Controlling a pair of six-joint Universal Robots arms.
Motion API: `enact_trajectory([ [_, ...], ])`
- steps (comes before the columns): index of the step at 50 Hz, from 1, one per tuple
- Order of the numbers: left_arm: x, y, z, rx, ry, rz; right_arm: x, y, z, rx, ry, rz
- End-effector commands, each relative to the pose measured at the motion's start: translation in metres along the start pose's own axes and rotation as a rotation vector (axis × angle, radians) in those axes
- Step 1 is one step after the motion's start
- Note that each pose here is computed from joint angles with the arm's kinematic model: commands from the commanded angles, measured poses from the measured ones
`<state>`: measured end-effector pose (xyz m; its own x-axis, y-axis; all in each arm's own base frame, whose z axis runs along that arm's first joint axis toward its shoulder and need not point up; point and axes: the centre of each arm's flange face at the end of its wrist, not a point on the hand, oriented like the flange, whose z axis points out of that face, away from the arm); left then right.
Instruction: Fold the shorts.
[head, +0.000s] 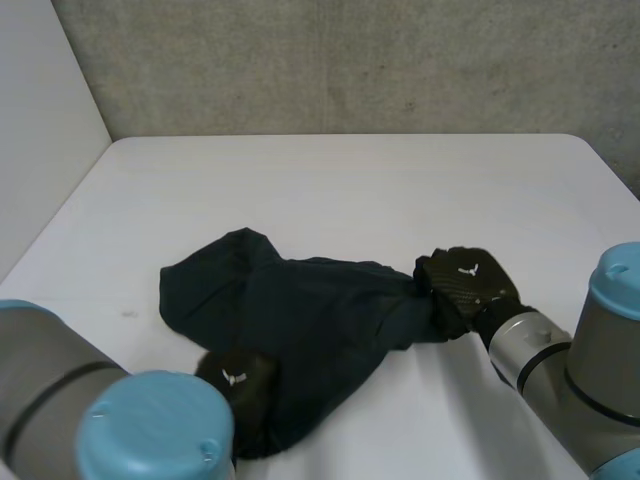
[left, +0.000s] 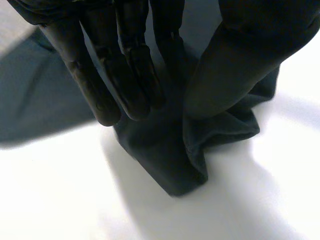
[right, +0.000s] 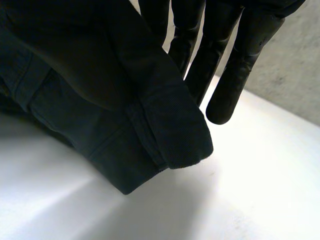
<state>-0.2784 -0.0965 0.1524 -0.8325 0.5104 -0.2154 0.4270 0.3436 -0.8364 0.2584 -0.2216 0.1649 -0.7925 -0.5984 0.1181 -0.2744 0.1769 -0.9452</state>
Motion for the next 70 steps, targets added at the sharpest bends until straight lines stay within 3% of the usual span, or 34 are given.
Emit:
enact_trajectory([
  [1,-0.03,-0.069,-0.032,0.255,-0.088,-0.059,0.012,-0.043,-0.018,0.082,0.068,-0.094],
  [10,-0.101,-0.159,-0.08,0.552,-0.316,0.026,0.019,-0.13,-0.064,0.259,0.138,-0.333],
  [14,-0.12,-0.184,-0.093,0.642,-0.348,0.046,0.02,-0.177,-0.095,0.363,0.169,-0.37],
  [19,-0.129,-0.187,-0.092,0.608,-0.327,0.072,0.018,-0.195,-0.11,0.357,0.155,-0.375],
  [22,-0.129,-0.177,-0.081,0.537,-0.307,0.087,0.017,-0.187,-0.102,0.285,0.122,-0.368],
  [31,-0.113,-0.122,0.012,0.2,-0.194,0.132,0.0,-0.128,-0.042,0.022,-0.014,-0.38],
  [42,-0.106,-0.099,0.103,0.087,-0.166,0.135,0.0,-0.073,0.007,-0.176,-0.005,-0.359],
  [49,-0.108,-0.084,0.111,0.03,-0.164,0.117,-0.003,-0.068,0.009,-0.157,0.008,-0.315],
  [61,-0.112,-0.075,0.085,0.011,-0.167,0.087,-0.005,-0.07,0.003,-0.144,0.007,-0.309],
  [70,-0.108,-0.085,0.096,0.062,-0.091,0.083,-0.014,-0.062,-0.001,-0.165,-0.019,-0.313],
])
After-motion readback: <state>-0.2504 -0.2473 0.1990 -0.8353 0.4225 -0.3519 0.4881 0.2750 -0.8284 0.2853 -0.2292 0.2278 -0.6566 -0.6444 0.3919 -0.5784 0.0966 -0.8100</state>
